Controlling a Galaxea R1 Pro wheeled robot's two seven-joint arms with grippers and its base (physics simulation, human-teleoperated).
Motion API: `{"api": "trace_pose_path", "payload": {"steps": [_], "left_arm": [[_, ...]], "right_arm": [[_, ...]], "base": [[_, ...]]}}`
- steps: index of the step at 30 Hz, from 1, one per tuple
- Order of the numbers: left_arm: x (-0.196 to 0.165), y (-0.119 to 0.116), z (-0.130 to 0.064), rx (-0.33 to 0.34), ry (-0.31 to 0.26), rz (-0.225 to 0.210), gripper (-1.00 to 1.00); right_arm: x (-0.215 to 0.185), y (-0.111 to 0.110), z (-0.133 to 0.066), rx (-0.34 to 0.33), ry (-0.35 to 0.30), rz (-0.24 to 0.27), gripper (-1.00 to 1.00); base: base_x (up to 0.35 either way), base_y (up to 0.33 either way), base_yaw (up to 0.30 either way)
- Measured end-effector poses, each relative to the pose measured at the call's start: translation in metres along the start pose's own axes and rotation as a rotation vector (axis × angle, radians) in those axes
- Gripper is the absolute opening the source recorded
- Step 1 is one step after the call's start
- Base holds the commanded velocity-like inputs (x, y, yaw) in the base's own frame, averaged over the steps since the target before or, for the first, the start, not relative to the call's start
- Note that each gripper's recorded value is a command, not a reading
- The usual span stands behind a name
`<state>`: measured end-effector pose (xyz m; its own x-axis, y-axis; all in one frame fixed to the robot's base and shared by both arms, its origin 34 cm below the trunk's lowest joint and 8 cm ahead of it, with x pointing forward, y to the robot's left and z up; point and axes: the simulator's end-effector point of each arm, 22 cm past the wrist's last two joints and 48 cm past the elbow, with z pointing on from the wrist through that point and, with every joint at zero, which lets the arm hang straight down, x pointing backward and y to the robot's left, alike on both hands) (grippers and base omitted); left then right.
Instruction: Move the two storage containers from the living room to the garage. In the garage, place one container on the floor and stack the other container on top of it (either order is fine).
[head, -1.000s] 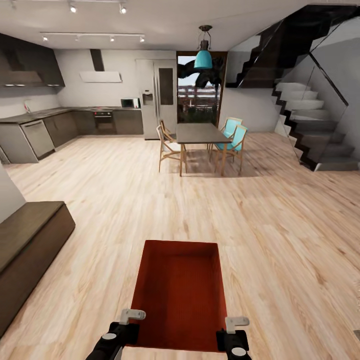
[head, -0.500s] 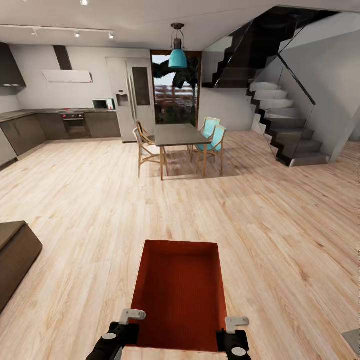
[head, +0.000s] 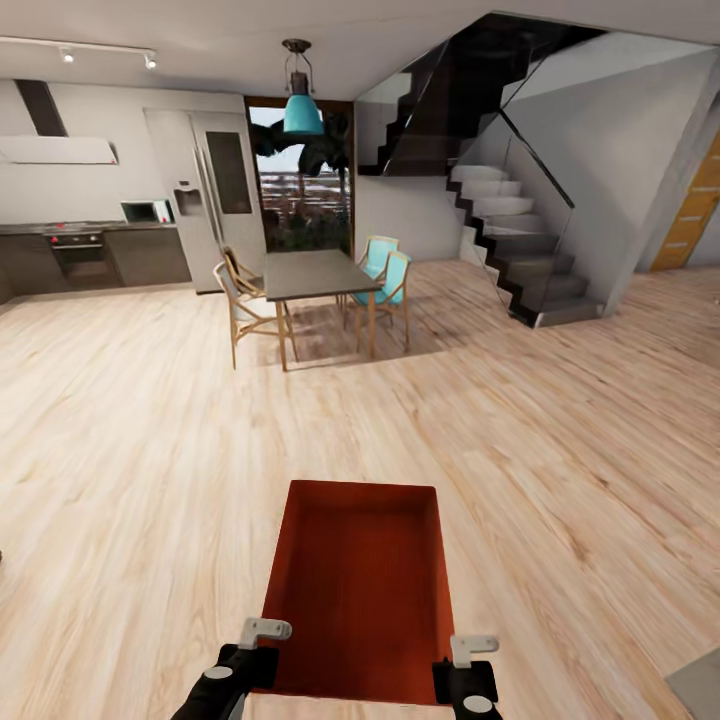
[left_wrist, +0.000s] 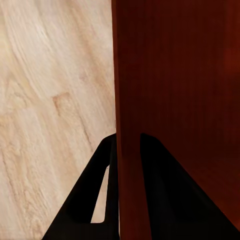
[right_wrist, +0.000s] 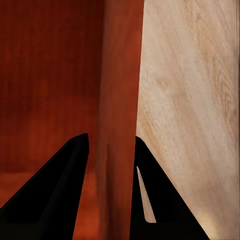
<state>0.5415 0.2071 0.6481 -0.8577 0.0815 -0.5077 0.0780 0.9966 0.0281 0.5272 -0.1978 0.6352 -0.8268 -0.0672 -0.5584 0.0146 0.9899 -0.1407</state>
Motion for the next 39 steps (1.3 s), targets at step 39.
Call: {"api": "trace_pose_path", "payload": {"steps": [39], "left_arm": [[-0.0014, -0.0002, -0.0003, 0.0, -0.003, 0.002, -1.0]], "right_arm": [[-0.0005, -0.0003, -0.0003, 0.001, -0.003, 0.003, -1.0]], "base": [[0.321, 0.0, -0.006]]}}
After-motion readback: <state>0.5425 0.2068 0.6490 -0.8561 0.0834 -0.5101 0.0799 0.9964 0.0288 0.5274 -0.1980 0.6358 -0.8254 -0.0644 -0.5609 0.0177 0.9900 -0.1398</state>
